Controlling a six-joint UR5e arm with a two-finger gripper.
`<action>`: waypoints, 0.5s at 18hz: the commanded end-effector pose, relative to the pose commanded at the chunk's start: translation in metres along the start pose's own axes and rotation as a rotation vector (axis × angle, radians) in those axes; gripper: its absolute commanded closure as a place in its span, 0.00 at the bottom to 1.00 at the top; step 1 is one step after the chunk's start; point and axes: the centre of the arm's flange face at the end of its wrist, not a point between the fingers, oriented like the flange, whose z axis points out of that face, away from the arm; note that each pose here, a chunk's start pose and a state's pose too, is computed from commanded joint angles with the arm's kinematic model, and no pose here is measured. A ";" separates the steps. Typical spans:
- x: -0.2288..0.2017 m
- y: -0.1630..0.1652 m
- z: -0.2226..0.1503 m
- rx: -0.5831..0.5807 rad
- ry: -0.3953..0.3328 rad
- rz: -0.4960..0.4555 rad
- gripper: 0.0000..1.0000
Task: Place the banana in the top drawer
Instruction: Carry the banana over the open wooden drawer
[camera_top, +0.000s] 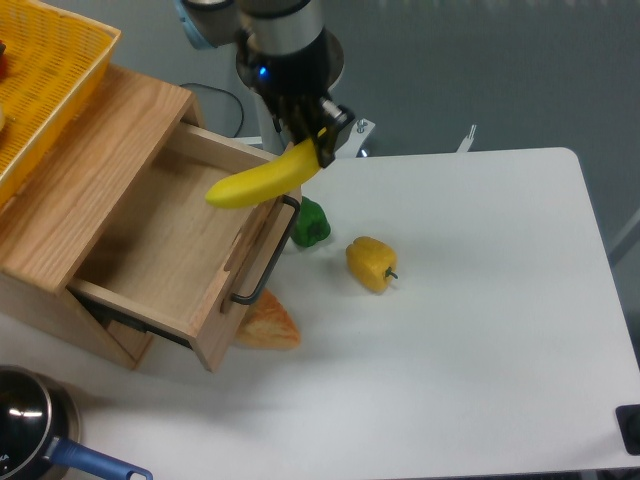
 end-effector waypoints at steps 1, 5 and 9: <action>0.002 -0.004 0.001 0.001 0.001 0.002 0.83; 0.013 -0.015 -0.001 0.003 -0.001 -0.003 0.83; 0.029 -0.033 -0.001 -0.015 -0.014 -0.003 0.83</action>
